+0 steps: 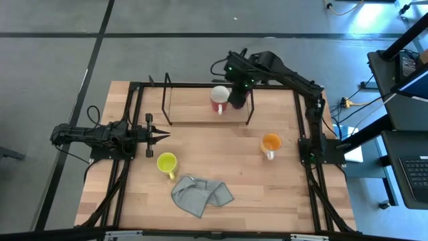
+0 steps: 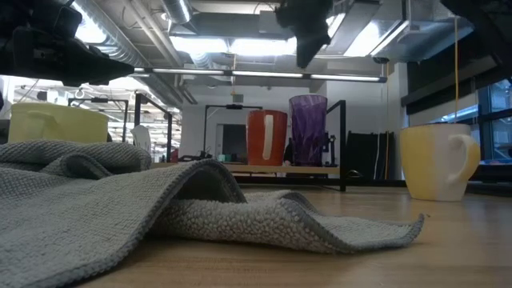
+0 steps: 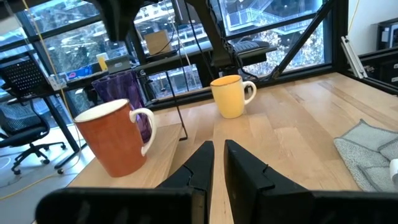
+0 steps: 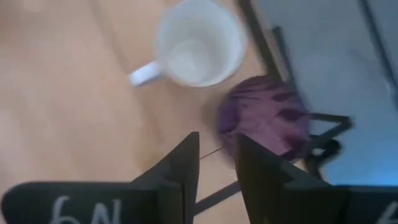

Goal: Stack small to large cups/mugs on shelf
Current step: Put the yellow mug on the shelf

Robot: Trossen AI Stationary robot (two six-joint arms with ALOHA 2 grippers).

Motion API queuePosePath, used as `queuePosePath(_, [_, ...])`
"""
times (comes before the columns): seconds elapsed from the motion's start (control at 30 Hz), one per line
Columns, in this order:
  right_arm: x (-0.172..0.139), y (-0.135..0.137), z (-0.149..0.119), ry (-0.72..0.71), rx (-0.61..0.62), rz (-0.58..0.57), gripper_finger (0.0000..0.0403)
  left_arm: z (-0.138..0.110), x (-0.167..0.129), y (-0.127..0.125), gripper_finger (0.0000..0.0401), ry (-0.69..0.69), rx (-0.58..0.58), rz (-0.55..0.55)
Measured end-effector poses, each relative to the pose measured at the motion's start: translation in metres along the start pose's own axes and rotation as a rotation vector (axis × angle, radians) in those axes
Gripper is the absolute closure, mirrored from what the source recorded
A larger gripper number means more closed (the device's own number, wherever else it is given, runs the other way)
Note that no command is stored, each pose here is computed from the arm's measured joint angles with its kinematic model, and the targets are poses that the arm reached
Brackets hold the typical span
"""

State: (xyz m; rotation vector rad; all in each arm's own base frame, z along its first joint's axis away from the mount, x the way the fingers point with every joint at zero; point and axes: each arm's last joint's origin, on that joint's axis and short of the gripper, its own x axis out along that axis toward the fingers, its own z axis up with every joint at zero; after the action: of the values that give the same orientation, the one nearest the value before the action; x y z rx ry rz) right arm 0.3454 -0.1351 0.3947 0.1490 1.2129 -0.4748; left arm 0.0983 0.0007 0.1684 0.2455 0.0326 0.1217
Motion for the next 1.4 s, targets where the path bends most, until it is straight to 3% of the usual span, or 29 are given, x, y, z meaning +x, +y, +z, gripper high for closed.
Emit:
queuePosePath(0.2, [-0.038, 0.029, -0.022, -0.053, -0.002, 0.112, 0.0306, 0.000, 0.000, 0.000, 0.0368, 0.000, 0.000, 0.000])
queuePosePath(0.4, [-0.057, 0.081, -0.050, -0.034, 0.000, 0.175, 0.0306, 0.000, 0.000, 0.000, 0.0368, 0.000, 0.000, 0.000])
queuePosePath(0.57, [-0.062, 0.120, -0.095, 0.058, 0.005, 0.199, 0.0306, 0.000, 0.000, 0.000, 0.0368, 0.000, 0.000, 0.000])
queuePosePath(0.7, [-0.054, 0.135, -0.145, 0.144, 0.129, 0.173, 0.0306, 0.000, 0.000, 0.000, 0.0368, 0.000, 0.000, 0.000])
queuePosePath(0.87, [-0.043, 0.128, -0.206, 0.067, 0.435, 0.184, 0.0306, 0.000, 0.000, 0.000, 0.0368, 0.000, 0.000, 0.000])
queuePosePath(1.0, [-0.024, 0.107, -0.247, 0.037, 0.707, 0.127, 0.0306, 0.000, 0.000, 0.000, 0.0368, 0.000, 0.000, 0.000])
queuePosePath(1.07, [-0.015, 0.097, -0.262, 0.032, 0.788, 0.099, 0.0306, 0.000, 0.000, 0.000, 0.0368, 0.000, 0.000, 0.000])
queuePosePath(1.23, [0.010, 0.075, -0.283, 0.015, 0.865, 0.063, 0.0306, 0.000, 0.000, 0.000, 0.0368, 0.000, 0.000, 0.000])
queuePosePath(1.4, [0.028, 0.065, -0.289, 0.037, 0.806, 0.043, 0.0306, 0.000, 0.000, 0.000, 0.0368, 0.000, 0.000, 0.001])
